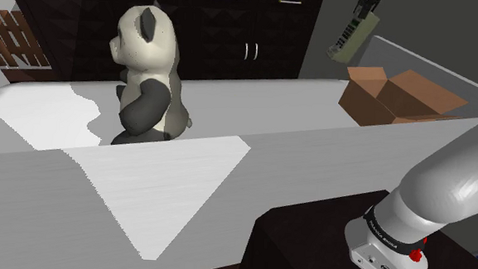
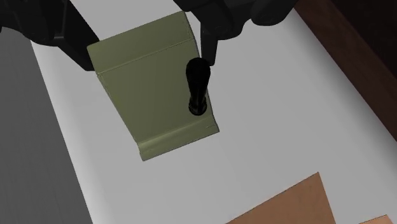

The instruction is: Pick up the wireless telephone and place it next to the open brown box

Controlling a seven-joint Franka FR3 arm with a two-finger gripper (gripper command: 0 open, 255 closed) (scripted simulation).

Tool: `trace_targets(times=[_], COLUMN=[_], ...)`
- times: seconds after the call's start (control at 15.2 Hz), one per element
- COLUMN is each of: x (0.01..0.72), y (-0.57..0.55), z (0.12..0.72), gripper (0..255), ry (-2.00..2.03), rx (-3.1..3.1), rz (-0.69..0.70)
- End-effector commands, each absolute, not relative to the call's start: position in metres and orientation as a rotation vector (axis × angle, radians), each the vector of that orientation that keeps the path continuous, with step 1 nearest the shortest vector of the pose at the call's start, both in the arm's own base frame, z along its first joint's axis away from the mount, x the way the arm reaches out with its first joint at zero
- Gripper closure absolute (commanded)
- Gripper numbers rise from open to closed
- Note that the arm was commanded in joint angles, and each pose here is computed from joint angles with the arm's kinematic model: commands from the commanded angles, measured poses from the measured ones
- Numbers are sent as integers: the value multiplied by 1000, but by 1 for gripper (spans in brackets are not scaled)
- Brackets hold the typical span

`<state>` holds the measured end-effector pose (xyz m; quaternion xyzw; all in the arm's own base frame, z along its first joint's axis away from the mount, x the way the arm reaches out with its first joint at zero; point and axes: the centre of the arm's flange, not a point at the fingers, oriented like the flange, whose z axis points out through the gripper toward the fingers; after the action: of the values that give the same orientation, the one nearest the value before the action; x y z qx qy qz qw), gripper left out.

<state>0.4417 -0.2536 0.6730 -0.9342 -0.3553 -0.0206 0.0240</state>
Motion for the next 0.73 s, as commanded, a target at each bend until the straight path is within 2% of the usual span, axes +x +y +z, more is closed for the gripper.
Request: trace_targets(times=[0.0, 0.26, 0.66], x=[433, 408, 408], y=[-279, -327, -327], z=[675, 680, 648], gripper=[255, 255, 255], ry=[-1102, -1102, -1102], rx=[-2891, -2891, -2891], rz=[-64, -64, -64])
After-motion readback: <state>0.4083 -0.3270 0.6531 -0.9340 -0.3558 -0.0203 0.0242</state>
